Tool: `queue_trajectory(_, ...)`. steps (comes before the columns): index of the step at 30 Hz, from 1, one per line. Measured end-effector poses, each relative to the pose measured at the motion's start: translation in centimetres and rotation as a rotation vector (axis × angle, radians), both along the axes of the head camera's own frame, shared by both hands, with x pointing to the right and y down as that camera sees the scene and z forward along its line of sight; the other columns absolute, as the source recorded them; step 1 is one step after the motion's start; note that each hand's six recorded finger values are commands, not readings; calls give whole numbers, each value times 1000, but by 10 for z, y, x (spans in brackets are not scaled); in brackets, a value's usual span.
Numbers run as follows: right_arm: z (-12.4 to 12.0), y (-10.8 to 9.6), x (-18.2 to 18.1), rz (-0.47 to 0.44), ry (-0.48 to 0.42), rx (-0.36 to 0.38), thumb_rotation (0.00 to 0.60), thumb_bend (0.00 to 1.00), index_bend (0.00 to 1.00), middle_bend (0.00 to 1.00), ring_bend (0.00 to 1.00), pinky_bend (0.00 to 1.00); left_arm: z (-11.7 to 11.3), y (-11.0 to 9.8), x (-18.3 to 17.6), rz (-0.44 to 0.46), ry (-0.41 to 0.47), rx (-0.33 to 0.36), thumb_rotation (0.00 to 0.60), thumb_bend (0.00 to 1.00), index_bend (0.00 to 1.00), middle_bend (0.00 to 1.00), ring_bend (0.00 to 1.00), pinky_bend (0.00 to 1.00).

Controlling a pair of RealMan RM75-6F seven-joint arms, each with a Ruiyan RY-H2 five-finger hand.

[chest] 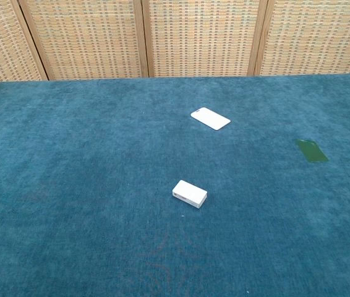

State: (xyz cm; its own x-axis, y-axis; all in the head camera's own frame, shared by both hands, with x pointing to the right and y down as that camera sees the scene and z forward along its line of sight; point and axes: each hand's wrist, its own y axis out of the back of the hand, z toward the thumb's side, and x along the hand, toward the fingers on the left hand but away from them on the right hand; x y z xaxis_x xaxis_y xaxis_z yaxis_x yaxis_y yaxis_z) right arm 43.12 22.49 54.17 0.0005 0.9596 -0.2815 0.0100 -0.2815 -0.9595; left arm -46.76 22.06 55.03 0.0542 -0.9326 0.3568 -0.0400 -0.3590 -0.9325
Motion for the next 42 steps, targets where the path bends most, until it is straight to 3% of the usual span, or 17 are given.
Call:
queue_trajectory(12,12,-5,-6,-20,-43,-65,600,0,80,0,0,0,1,-2,1,2,6,-1,600,0,0,0,0,0)
queue_trajectory(16,21,-27,-15,-54,-55,-91,600,65,103,0,0,0,2,-6,1,-2,12,0,600,0,0,0,0,0)
queue_trajectory(21,40,-75,-36,-113,-75,-146,600,224,246,0,0,0,2,-10,0,-16,12,10,600,0,0,0,0,0)
queue_trajectory(25,67,-117,-55,-165,-62,-218,600,399,318,0,0,0,3,-14,0,-28,5,19,600,0,0,0,0,0)
queue_trajectory(32,124,-168,-69,-181,15,-322,600,485,332,0,0,0,10,-21,0,-44,-11,8,600,0,0,0,0,0)
queue_trajectory(38,167,-186,-79,-166,75,-392,600,517,332,0,0,0,15,-26,0,-60,-26,0,600,0,0,0,0,0)
queue_trajectory(42,191,-189,-87,-159,105,-431,600,517,332,0,0,0,18,-27,-1,-69,-34,-10,600,0,0,0,0,0)
